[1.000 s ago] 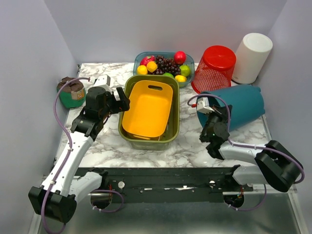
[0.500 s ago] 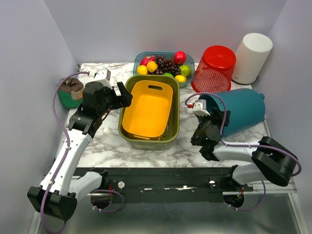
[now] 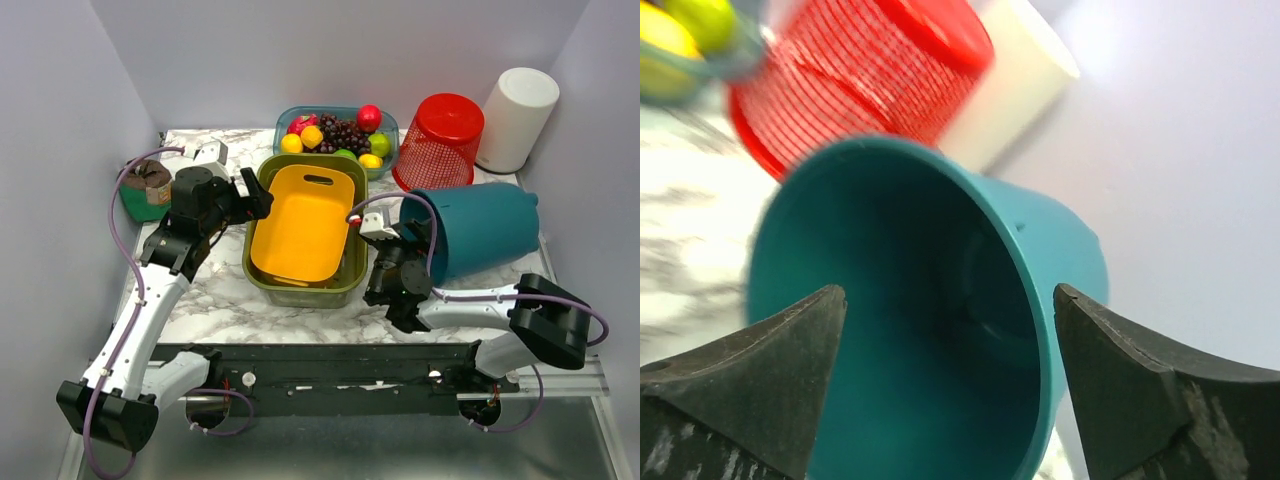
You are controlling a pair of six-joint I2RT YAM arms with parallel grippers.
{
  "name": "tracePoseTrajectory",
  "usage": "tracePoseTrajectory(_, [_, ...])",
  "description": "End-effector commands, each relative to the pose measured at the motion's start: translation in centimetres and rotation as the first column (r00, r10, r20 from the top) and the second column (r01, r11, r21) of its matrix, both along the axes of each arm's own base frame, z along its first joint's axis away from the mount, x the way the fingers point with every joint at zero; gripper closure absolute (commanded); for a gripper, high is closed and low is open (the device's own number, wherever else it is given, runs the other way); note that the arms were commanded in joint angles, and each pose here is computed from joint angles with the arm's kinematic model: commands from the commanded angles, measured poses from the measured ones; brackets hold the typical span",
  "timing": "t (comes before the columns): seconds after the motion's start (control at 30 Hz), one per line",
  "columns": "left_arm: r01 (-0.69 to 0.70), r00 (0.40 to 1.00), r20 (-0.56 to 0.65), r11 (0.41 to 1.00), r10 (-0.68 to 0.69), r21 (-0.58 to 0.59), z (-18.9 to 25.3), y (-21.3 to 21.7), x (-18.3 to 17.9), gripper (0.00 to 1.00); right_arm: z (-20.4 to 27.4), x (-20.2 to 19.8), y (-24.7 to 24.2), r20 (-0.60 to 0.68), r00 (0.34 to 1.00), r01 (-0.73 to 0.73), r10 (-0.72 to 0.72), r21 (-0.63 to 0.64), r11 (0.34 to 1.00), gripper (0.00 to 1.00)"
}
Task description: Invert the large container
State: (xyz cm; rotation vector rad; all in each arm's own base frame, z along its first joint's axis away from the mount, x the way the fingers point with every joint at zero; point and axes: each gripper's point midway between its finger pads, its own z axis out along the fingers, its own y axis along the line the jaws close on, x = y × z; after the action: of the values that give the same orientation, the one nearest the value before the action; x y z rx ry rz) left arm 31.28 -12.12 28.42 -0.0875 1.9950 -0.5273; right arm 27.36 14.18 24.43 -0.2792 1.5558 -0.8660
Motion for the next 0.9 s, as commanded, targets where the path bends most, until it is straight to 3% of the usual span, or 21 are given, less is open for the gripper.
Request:
tracePoseTrajectory(0.0, [0.011, 0.999, 0.043, 0.999, -0.01, -0.034, 1.7, -0.1, -0.4, 0.01, 6.1, -0.4, 1.9, 0.272, 0.959, -0.171, 0.076, 0.342, 0.924, 0.05])
tracePoseTrajectory(0.1, [0.014, 0.998, 0.058, 0.999, -0.011, -0.05, 2.2, -0.3, -0.5, 0.01, 8.5, -0.8, 3.1, 0.359, 0.921, -0.286, 0.15, 0.364, 0.886, 0.02])
tracePoseTrajectory(0.13, [0.011, 0.998, 0.057, 0.998, -0.008, -0.054, 2.1, -0.3, -0.4, 0.01, 8.6, -0.7, 4.2, 0.338, 0.917, -0.323, 0.212, 0.315, 0.893, 0.01])
tracePoseTrajectory(0.17, [0.011, 0.998, 0.067, 0.998, -0.007, -0.06, 2.4, -0.3, -0.4, 0.01, 8.5, -0.8, 6.1, 0.37, 0.89, -0.412, 0.268, 0.397, 0.82, 0.01])
tracePoseTrajectory(0.2, [0.01, 0.997, 0.072, 0.998, -0.006, -0.064, 2.5, -0.3, -0.5, 0.01, 10.9, -1.2, 7.4, 0.429, 0.822, -0.548, 0.375, 0.418, 0.724, 0.01])
tracePoseTrajectory(0.23, [0.001, 0.997, 0.072, 0.998, 0.003, -0.063, 2.5, -0.1, -0.5, 0.01, 8.2, -1.2, 10.1, 0.272, 0.794, -0.608, 0.544, 0.369, 0.703, 0.01])
tracePoseTrajectory(0.27, [-0.002, 0.997, 0.079, 0.998, 0.007, -0.065, 2.7, -0.1, -0.5, 0.01, 8.6, -1.0, 11.1, 0.333, 0.75, -0.652, 0.572, 0.522, 0.551, 0.01])
tracePoseTrajectory(0.3, [-0.01, 0.996, 0.088, 0.998, 0.015, -0.064, 2.9, 0.2, -0.6, 0.01, 9.6, -1.8, 12.7, 0.37, 0.655, -0.732, 0.658, 0.525, 0.433, 0.01])
tracePoseTrajectory(0.33, [-0.011, 0.996, 0.092, 0.998, 0.017, -0.065, 3.1, 0.2, -0.7, 0.01, 10.7, -1.8, 12.4, 0.411, 0.635, -0.753, 0.654, 0.517, 0.407, 0.0])
tracePoseTrajectory(0.43, [-0.015, 0.995, 0.094, 0.998, 0.021, -0.064, 3.0, 0.4, -0.9, 0.01, 11.0, -0.6, 12.6, 0.334, 0.658, -0.743, 0.675, 0.429, 0.513, 0.0])
tracePoseTrajectory(0.5, [0.012, 0.994, 0.109, 0.997, -0.003, -0.082, 3.4, -0.2, -1.0, 0.01, 12.6, 0.3, 13.2, 0.313, 0.623, -0.771, 0.717, 0.402, 0.494, 0.0])
tracePoseTrajectory(0.53, [0.019, 0.994, 0.113, 0.995, -0.008, -0.095, 3.6, -0.4, -1.0, 0.01, 12.3, 0.8, 12.7, 0.281, 0.646, -0.75, 0.71, 0.409, 0.52, 0.01])
tracePoseTrajectory(0.57, [0.024, 0.993, 0.119, 0.994, -0.012, -0.104, 3.9, -0.5, -1.1, 0.01, 13.1, 2.2, 10.6, 0.306, 0.695, -0.708, 0.651, 0.449, 0.545, 0.01])
tracePoseTrajectory(0.63, [0.057, 0.99, 0.133, 0.99, -0.039, -0.131, 4.7, -1.1, -1.3, 0.01, 14.4, 3.3, 7.6, 0.344, 0.728, -0.677, 0.593, 0.496, 0.544, 0.01])
tracePoseTrajectory(0.67, [0.086, 0.988, 0.144, 0.983, -0.063, -0.159, 5.3, -1.8, -1.4, 0.01, 15.7, 4.3, 3.5, 0.397, 0.775, -0.629, 0.491, 0.553, 0.546, 0.01])
tracePoseTrajectory(0.7, [0.131, 0.985, 0.131, 0.976, -0.108, -0.175, 5.4, -2.8, -1.5, 0.01, 16.1, 4.6, 2.2, 0.407, 0.773, -0.632, 0.487, 0.561, 0.534, 0.01])
tracePoseTrajectory(0.77, [0.203, 0.973, 0.151, 0.961, -0.176, -0.188, 7.0, -5.3, -2.2, 0.01, 16.2, 5.4, -3.0, 0.42, 0.828, -0.56, 0.371, 0.602, 0.569, 0.01])
tracePoseTrajectory(0.8, [0.23, 0.968, 0.145, 0.956, -0.206, -0.184, 7.0, -6.9, -2.1, 0.01, 16.9, 4.9, -4.4, 0.446, 0.823, -0.567, 0.351, 0.616, 0.547, 0.01])
tracePoseTrajectory(0.87, [0.265, 0.954, 0.196, 0.945, -0.228, -0.191, 9.0, -9.4, -2.1, 0.01, 16.3, 5.4, -9.1, 0.399, 0.888, -0.454, 0.229, 0.678, 0.578, 0.01])
